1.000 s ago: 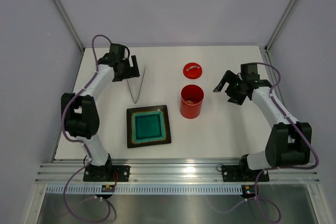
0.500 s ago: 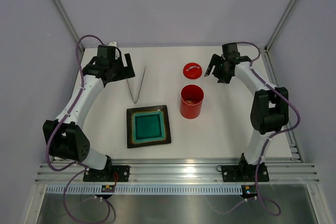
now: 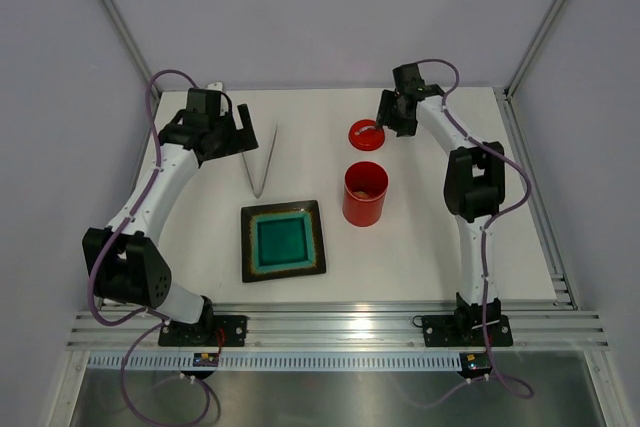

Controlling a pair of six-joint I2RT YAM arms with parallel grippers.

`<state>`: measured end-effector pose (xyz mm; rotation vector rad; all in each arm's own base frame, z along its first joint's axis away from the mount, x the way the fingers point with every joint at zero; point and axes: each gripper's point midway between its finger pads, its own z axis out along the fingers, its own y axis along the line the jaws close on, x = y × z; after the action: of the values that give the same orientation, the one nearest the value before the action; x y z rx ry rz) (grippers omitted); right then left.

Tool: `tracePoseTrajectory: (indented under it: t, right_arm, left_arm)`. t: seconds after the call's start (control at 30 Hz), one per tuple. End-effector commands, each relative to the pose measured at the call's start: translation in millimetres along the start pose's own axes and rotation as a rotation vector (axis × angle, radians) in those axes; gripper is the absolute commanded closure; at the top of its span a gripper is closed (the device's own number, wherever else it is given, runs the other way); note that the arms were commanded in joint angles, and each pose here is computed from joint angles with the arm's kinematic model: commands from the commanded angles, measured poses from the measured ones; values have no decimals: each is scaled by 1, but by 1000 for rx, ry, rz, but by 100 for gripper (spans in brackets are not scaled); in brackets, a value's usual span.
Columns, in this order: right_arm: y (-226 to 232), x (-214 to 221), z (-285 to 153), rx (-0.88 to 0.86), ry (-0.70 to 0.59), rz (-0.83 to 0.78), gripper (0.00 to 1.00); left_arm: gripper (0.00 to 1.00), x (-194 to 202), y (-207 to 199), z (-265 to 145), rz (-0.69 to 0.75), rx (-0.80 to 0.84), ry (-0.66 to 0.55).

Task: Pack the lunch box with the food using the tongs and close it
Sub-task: Pick up the box lid from the center of the board.

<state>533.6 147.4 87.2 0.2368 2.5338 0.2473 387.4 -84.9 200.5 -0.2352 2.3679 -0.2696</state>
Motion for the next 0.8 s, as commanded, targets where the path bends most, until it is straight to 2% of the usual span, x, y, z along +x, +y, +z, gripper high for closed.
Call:
tracePoseTrajectory:
  t: [0.0,0.17,0.3,0.43,0.57,0.77]
  right_arm:
    - [12,-11,5,14,-27,-47,29]
    - [30,-17,28,40,-37,-90,16]
    - [36,-17,40,86,-45,-120,14]
    - [41,-18,48,51,-56,-147,17]
    - [43,-18,59,44,-58,-167,27]
    - [22,-17,59,155,-65,-182,36]
  left_arm:
    - [9,-19,-2,-8,1,-11,-51]
    - [9,-17,1,-5,12,-29,-30]
    - [9,-16,4,-5,22,-45,-18]
    - [9,-12,6,-3,19,-54,-8]
    - [9,-6,8,-1,13,-56,9]
    - [9,-1,10,0,12,-65,19]
